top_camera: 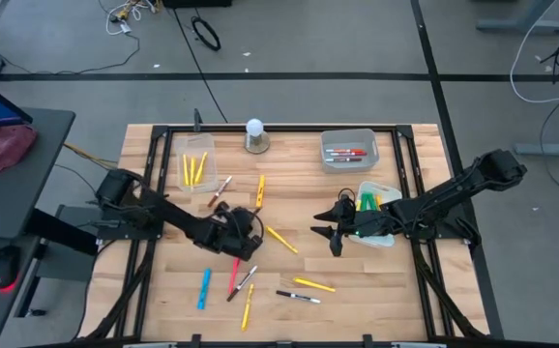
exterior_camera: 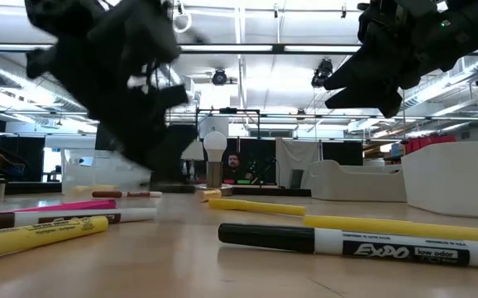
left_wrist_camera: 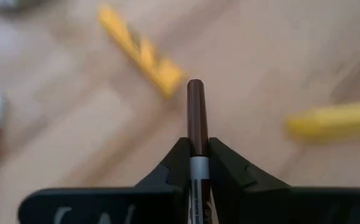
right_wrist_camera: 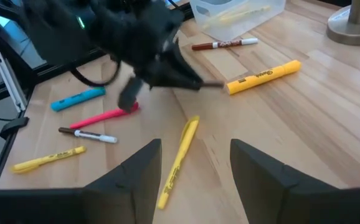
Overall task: Pick & Place Markers
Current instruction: Put the top dark brown marker pen into the gray bin
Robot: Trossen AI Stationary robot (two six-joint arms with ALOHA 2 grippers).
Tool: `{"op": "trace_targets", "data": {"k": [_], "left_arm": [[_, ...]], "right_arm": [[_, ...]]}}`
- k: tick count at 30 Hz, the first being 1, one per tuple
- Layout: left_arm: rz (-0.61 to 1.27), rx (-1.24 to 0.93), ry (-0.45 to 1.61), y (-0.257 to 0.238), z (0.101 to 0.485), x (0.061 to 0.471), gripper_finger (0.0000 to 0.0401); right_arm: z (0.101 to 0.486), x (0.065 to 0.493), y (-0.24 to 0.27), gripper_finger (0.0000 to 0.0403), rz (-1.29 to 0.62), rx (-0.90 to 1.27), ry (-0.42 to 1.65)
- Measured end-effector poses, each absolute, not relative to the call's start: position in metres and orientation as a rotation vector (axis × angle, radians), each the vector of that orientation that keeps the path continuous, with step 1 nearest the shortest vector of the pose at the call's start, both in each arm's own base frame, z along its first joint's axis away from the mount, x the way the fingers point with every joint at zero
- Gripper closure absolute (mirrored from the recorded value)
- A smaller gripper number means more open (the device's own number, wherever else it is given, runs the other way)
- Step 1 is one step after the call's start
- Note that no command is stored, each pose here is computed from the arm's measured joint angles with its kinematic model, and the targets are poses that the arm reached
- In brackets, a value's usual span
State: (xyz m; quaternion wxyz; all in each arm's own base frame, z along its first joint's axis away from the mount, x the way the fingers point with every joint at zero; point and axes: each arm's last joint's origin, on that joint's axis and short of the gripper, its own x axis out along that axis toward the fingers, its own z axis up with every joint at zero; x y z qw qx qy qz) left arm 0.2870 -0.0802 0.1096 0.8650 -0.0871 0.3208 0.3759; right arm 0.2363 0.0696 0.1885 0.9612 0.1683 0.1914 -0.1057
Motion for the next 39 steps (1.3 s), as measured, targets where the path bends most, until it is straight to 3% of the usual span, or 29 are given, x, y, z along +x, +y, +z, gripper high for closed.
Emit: {"op": "trace_targets", "data": {"k": [8,16,22,29,34,39], "left_arm": [[0.678,-0.099,0.406,-0.103,0.168,0.290,0.0361],[0.382,-0.098,0.137,-0.127,0.205,0.309,0.0360],[0.305,-0.107,0.002,-0.129,0.223,0.311,0.0358],[0.283,-0.111,-0.006,-0.130,0.224,0.312,0.0358],[0.279,-0.112,-0.009,-0.130,0.224,0.311,0.0355],[0.279,-0.108,-0.001,-0.130,0.223,0.311,0.0347]], "right_arm": [[0.174,0.246,0.073,0.0211,-0.188,0.236,0.408],[0.150,0.286,0.089,0.0207,-0.010,0.055,0.152],[0.150,0.321,0.104,0.0185,0.065,-0.079,-0.002],[0.169,0.354,0.116,0.0181,0.057,-0.070,-0.088],[0.173,0.358,0.117,0.0217,0.054,-0.049,-0.091],[0.170,0.358,0.116,0.0308,0.023,-0.024,-0.063]]}}
